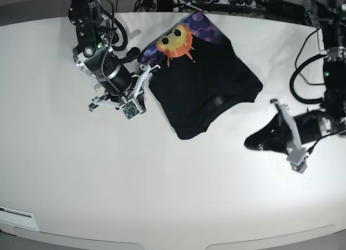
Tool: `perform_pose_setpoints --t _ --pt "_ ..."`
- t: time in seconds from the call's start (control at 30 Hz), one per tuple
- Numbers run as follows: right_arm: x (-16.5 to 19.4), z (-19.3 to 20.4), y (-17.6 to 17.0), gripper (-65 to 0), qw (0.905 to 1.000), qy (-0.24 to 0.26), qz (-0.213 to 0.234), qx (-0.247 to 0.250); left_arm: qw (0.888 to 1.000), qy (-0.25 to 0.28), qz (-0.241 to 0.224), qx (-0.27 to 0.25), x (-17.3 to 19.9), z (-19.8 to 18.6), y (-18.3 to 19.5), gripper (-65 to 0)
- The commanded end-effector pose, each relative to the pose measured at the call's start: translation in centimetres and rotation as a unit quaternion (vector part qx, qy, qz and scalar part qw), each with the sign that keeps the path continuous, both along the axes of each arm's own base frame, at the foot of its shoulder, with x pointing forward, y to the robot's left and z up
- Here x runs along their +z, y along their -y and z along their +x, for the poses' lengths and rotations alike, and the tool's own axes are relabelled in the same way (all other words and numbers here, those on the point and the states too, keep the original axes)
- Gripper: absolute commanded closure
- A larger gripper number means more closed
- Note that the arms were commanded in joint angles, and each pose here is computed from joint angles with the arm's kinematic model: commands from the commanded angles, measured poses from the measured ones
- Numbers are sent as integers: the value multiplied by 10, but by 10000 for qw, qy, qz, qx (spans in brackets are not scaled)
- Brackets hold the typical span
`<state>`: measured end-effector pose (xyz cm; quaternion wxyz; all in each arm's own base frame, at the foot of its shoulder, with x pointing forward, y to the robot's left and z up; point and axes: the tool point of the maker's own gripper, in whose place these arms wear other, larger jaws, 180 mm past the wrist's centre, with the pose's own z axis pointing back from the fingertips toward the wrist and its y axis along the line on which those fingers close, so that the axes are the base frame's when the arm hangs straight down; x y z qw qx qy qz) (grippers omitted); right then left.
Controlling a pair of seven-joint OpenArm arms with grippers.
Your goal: Fold the T-shirt properly
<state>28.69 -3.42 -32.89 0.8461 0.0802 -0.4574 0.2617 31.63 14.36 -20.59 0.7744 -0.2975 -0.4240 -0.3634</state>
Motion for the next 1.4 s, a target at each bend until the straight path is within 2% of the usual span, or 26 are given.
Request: perform_pose_setpoints --t 0.0,0.1,0.23,0.37,0.47,0.7,0.83,1.07,1.27,1.37 --pt "16 9 -1 0 9996 268 96 -11 9998 0 191 -62 6 -10 -12 0" --pt "11 7 7 0 9998 181 29 -88 9964 -660 477 -224 -17 -48 -26 0" --pt "-4 -5 15 0 9998 -132 -171 -51 9835 -1480 1037 -94 -70 -84 -43 0" --pt "-27 -39 4 0 9967 -783 45 221 9744 -1796 1339 190 -105 -107 -53 0" --pt "-37 -59 0 0 9942 -1011 105 348 9678 -1852 1657 398 -126 -116 -61 0" --pt "-50 -89 -8 0 9884 -1412 327 460 9675 -1734 1603 901 -163 -102 -70 0" --pt "-53 -104 -15 0 9835 -1628 625 484 9647 -1785 1784 749 -189 -83 -64 0" --pt "-53 -125 -31 0 9750 -1863 1013 657 9752 -1344 1723 360 -189 -18 -23 0" --pt "-46 -121 -42 0 9750 -1770 1205 591 9850 -1190 1251 77 -182 13 37 0" --pt "-45 -115 -32 0 9823 -1596 820 532 9825 -1144 1470 36 -181 20 40 0"
